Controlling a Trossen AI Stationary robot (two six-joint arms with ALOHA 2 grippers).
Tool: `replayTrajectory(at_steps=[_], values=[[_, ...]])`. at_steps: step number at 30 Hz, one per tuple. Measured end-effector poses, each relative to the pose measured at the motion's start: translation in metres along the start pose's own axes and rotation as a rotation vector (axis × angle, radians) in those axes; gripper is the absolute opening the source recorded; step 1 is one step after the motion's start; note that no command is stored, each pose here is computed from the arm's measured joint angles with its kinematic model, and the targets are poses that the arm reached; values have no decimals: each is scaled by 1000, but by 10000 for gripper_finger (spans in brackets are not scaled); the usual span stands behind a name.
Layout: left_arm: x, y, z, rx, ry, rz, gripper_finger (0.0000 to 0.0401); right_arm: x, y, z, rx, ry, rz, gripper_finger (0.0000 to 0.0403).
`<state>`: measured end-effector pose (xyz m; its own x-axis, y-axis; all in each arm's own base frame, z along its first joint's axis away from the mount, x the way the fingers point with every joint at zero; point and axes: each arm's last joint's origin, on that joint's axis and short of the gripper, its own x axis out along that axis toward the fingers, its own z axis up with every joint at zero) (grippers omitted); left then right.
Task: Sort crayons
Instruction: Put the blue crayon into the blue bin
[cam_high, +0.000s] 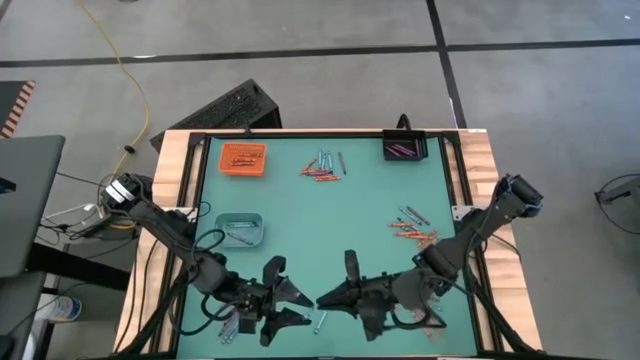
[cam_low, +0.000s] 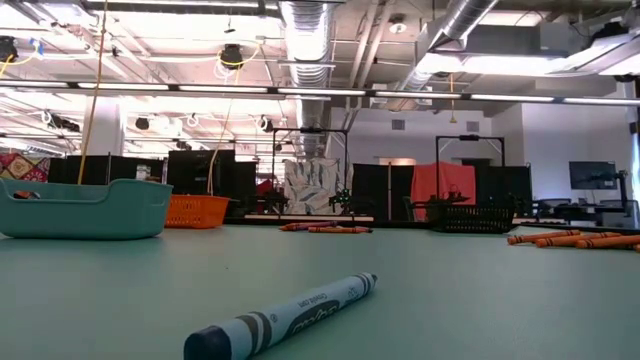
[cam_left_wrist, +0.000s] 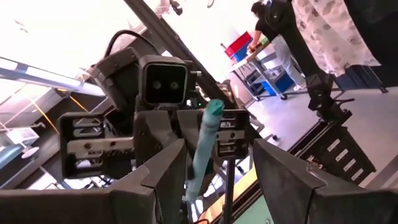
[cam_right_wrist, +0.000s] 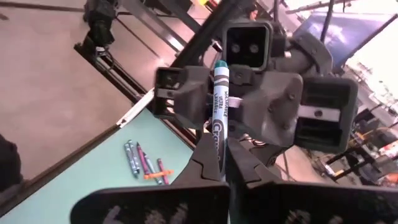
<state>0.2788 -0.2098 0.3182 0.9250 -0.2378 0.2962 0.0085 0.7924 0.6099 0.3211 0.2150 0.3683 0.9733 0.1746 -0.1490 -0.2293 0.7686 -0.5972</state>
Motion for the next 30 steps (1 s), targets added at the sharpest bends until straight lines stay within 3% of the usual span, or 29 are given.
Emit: replayTrajectory(at_steps=[5, 20, 26, 30], values=[[0, 2, 1, 18, -2, 24, 152, 6, -11, -6, 66, -16, 14, 1], [0, 1, 2, 71, 7, 24, 12, 7, -12, -7, 89, -40, 43, 1], [0, -2, -1, 83, 32, -7, 6, 8, -10, -9, 89, -15, 58, 13], [-1, -5, -5, 102, 99, -9, 5, 8, -12, -13, 118, 22, 48, 47]])
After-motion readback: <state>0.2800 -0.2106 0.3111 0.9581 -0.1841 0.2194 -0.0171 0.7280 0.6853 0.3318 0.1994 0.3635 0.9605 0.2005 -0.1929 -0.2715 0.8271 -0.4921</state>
